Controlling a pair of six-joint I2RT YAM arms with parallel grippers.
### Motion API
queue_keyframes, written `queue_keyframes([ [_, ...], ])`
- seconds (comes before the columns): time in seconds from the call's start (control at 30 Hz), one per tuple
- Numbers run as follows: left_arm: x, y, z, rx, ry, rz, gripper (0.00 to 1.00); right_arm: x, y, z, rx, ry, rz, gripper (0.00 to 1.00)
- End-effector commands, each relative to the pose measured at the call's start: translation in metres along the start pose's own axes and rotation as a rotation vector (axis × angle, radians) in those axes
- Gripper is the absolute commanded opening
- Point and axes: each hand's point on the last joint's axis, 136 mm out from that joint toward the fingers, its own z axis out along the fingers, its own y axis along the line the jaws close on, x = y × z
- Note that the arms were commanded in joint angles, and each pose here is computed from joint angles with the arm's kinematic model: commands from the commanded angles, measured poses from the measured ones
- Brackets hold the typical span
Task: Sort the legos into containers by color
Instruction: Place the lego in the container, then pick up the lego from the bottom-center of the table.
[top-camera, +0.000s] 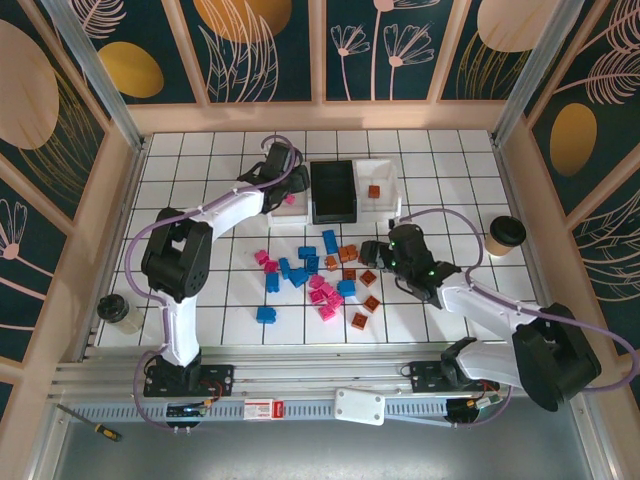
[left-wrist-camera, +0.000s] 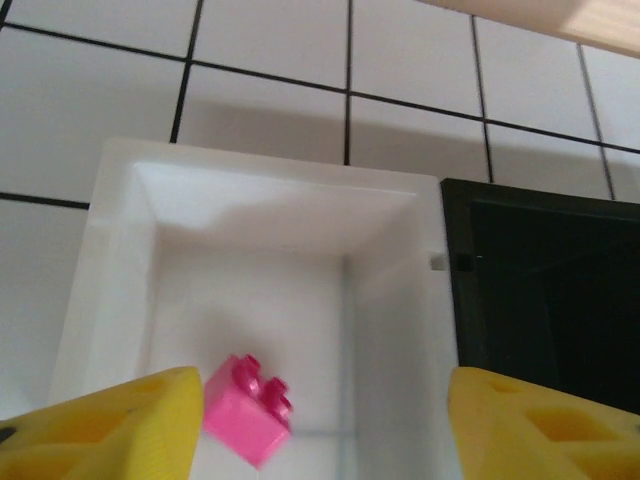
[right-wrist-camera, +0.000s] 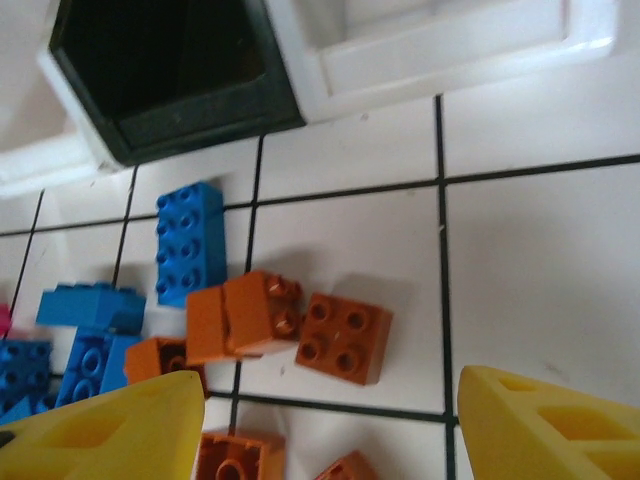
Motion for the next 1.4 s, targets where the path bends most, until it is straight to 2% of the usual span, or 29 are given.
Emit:
queue_keyframes([
  [0.0, -0.032, -0.021, -0.048, 0.119, -0.068, -0.025, 0.69, 0.025, 0.003, -0.008, -0.005, 0.075, -0.023, 0.68],
  [0.07, -0.03, -0.025, -0.065, 0.175, -0.073, -0.041, 0.7, 0.039, 0.01, -0.014, -0.017, 0.109, -0.046, 0.68],
  [0.2, -0.023, -0.024, -0.109, 0.277, -0.095, -0.084, 0.8, 0.069, 0.019, -0.029, -0.021, 0.182, -0.102, 0.67],
  [0.37, 0.004, -0.004, -0.145, 0.325, -0.108, -0.128, 0.86, 0.101, 0.022, -0.048, 0.001, 0.256, -0.13, 0.67],
  [0.5, 0.033, 0.02, -0.16, 0.318, -0.11, -0.157, 0.91, 0.111, 0.005, -0.053, 0.103, 0.251, -0.061, 0.66],
  [0.6, 0.054, 0.033, -0.165, 0.324, -0.096, -0.171, 0.99, 0.109, -0.001, -0.049, 0.131, 0.209, 0.025, 0.66],
  [0.9, 0.091, 0.057, -0.166, 0.293, -0.046, -0.178, 0.99, 0.094, -0.003, -0.033, 0.201, 0.108, 0.119, 0.65],
  [1.1, 0.096, 0.063, -0.169, 0.282, -0.053, -0.172, 0.99, 0.105, -0.009, -0.025, 0.254, 0.151, 0.133, 0.65],
  [1.37, 0.097, 0.066, -0.17, 0.28, -0.066, -0.165, 0.99, 0.115, -0.006, -0.019, 0.249, 0.199, 0.123, 0.63],
])
